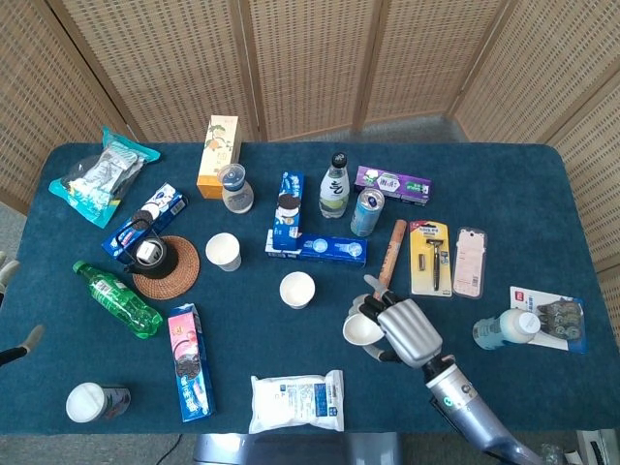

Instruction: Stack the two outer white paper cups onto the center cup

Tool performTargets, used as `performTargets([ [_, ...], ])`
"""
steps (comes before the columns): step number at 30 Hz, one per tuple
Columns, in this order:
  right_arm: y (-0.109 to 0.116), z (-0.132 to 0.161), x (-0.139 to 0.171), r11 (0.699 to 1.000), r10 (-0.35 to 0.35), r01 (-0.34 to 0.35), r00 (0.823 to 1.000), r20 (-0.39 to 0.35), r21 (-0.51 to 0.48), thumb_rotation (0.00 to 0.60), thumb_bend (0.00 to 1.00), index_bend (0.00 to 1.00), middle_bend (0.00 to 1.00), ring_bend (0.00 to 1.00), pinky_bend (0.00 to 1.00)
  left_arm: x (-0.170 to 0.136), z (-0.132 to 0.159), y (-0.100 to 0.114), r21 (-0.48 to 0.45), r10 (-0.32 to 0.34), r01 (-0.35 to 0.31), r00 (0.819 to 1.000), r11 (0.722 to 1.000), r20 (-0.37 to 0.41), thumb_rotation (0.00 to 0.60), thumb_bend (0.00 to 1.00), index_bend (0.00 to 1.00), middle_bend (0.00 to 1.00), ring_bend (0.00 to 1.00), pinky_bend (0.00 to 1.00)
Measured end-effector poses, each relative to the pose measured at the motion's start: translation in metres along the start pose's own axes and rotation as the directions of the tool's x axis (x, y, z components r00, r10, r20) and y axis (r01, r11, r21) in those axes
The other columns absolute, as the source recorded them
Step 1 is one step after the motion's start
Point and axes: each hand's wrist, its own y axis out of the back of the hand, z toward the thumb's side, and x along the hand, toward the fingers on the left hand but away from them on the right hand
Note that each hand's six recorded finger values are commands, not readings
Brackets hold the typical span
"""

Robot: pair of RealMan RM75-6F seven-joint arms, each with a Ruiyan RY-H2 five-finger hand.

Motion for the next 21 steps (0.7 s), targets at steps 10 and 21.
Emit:
performTargets([
  [10, 0.028, 0.03, -0.059, 0.997, -0.064, 0.066, 0.996, -0.054, 0.033, 0.6, 0.35, 0.35, 0.33, 0.06, 0.39, 0.0, 0.0, -0.002, 0.002, -0.007, 0.007, 1.0, 1.0, -0.001, 0.6, 0.32, 0.0, 0.0, 0.0, 0.0],
  [21, 0.016, 0.067, -0.097, 1.0, -0.013, 0.011, 0.997, -0.08, -0.025, 0.6, 0.37, 0.35, 0.32, 0.06, 0.39, 0.001, -0.002, 0.001, -0.01, -0.005, 0.005, 1.0, 1.0, -0.005, 0.6, 0.32, 0.0, 0.0, 0.0, 0.0],
])
